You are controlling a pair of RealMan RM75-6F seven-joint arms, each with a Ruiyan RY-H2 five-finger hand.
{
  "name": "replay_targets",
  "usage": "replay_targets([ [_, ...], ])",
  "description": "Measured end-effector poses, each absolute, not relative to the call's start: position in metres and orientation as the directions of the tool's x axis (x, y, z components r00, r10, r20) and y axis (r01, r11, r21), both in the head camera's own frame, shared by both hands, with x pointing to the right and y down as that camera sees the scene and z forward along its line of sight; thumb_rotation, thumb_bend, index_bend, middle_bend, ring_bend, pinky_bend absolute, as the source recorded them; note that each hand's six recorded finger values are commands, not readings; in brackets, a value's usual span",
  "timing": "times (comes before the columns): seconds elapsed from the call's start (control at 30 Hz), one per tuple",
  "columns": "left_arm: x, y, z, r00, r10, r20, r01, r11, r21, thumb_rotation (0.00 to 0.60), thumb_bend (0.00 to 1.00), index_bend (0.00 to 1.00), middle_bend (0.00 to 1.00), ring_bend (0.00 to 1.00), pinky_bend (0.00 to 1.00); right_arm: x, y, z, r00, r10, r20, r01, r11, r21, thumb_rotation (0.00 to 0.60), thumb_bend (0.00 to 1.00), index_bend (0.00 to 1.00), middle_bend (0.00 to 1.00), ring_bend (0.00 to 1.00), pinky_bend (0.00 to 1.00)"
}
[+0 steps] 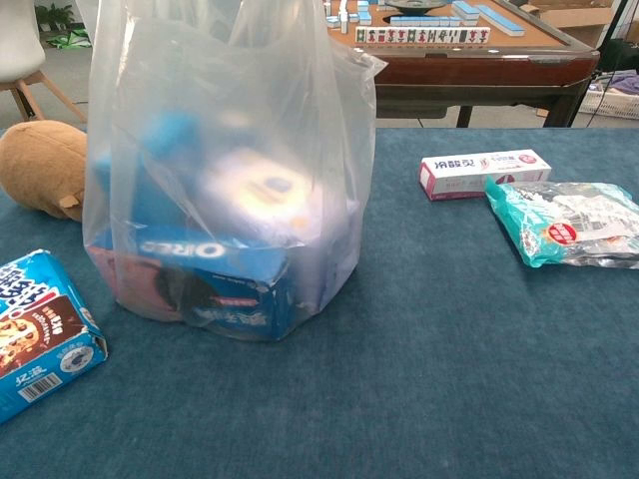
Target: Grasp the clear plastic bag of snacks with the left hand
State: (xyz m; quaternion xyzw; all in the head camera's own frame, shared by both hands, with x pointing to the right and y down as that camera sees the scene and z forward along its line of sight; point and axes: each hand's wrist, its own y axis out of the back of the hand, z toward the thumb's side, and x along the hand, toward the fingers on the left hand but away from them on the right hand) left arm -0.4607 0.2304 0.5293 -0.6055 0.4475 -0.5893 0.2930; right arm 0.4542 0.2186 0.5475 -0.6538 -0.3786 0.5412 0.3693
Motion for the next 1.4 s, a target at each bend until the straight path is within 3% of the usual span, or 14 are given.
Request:
replay_targets([
  [0.37, -0.459, 0.227, 0.529, -0.079, -0.885, 0.459, -0.229, -0.432, -0.872, 0.600, 0.15, 0.00, 0.00, 0.00, 0.00, 0.455, 0.216, 0.543, 0.128, 0.902, -0.413, 0.095, -0.426, -0.900, 0.600, 0.13, 0.17, 0.23, 0.10, 0.17],
  [0.77, -0.446, 0.200, 0.531, 0.048, -0.888, 0.457, -0.432, -0.431, -0.792, 0.600, 0.15, 0.04, 0.00, 0.00, 0.00, 0.454, 0.214, 0.542, 0.130, 0.906, -0.403, 0.099, -0.416, -0.904, 0.600, 0.13, 0.17, 0.23, 0.10, 0.17],
  [0.83, -0.440, 0.191, 0.529, 0.091, -0.889, 0.450, -0.495, -0.432, -0.754, 0.551, 0.15, 0.04, 0.00, 0.00, 0.00, 0.453, 0.215, 0.542, 0.132, 0.905, -0.404, 0.099, -0.418, -0.903, 0.600, 0.13, 0.17, 0.23, 0.10, 0.17],
  [0.93, -0.431, 0.179, 0.526, 0.147, -0.886, 0.440, -0.566, -0.440, -0.697, 0.350, 0.15, 0.04, 0.00, 0.00, 0.00, 0.452, 0.216, 0.542, 0.134, 0.905, -0.404, 0.100, -0.418, -0.903, 0.600, 0.13, 0.17, 0.23, 0.10, 0.17],
  [1.0, -0.423, 0.168, 0.523, 0.197, -0.881, 0.429, -0.615, -0.452, -0.646, 0.262, 0.15, 0.04, 0.00, 0.00, 0.00, 0.452, 0.216, 0.542, 0.132, 0.905, -0.404, 0.100, -0.417, -0.903, 0.600, 0.13, 0.17, 0.23, 0.10, 0.17],
  [1.17, -0.395, 0.145, 0.517, 0.328, -0.854, 0.405, -0.696, -0.508, -0.508, 0.174, 0.15, 0.06, 0.00, 0.00, 0.00, 0.454, 0.219, 0.541, 0.124, 0.907, -0.403, 0.099, -0.416, -0.904, 0.600, 0.13, 0.17, 0.23, 0.10, 0.17],
  [1.4, -0.338, 0.114, 0.513, 0.518, -0.765, 0.383, -0.665, -0.642, -0.381, 0.170, 0.15, 0.06, 0.00, 0.00, 0.00, 0.456, 0.221, 0.539, 0.114, 0.908, -0.404, 0.098, -0.415, -0.905, 0.600, 0.13, 0.17, 0.23, 0.10, 0.17],
])
